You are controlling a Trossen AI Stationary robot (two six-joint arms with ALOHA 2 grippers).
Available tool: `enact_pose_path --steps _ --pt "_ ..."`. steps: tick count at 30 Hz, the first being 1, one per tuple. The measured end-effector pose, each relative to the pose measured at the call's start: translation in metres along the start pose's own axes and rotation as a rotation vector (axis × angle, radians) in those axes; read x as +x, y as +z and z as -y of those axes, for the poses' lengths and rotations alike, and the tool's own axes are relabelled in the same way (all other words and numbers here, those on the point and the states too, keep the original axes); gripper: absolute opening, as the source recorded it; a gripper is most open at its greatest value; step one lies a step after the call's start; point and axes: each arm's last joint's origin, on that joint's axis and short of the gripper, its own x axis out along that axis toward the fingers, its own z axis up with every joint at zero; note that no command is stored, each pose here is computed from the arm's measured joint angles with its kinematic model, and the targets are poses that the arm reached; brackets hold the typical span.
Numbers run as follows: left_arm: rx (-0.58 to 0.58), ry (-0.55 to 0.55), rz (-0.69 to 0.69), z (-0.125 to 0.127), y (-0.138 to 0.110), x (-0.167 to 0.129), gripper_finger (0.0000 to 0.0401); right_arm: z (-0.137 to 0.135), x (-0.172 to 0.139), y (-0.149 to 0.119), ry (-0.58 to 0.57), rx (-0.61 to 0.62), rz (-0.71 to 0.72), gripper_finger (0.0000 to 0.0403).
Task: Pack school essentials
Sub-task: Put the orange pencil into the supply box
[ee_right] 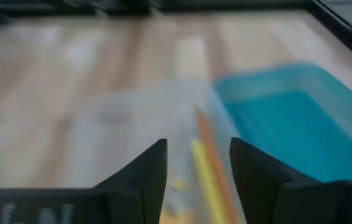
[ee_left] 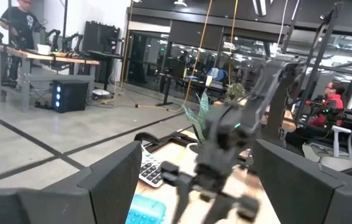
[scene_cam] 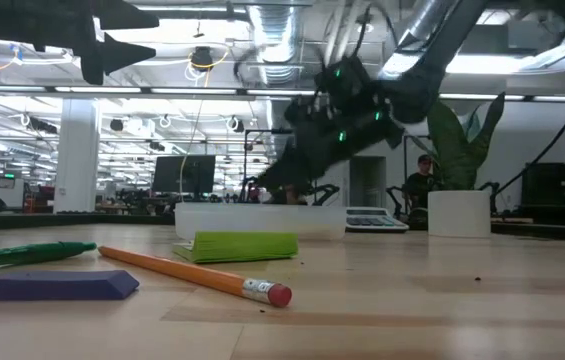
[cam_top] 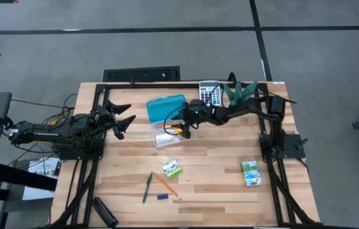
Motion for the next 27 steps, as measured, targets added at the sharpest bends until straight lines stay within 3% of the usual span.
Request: enact_pose_path --steps 9,16,21,27 --pt "-0.014 -0.010 -0.014 0.000 -0.001 0.000 0.0300 -0.095 -0.015 0.042 0.134 -0.048 0.075 0.0173" --pt "-0.024 -0.029 -0.020 0.001 -0.002 0.000 0.0300 -0.180 -0.009 0.020 0.058 -0.004 0.023 0.0166" --pt "-0.058 -0.029 -0.021 0.001 -0.002 0.000 0.0300 -0.228 -0.001 0.004 -0.014 0.061 0.025 0.0166" --pt "-0.074 -0.028 -0.026 0.001 -0.002 0.000 0.0300 -0.278 0.016 0.000 -0.075 0.043 0.051 0.0161"
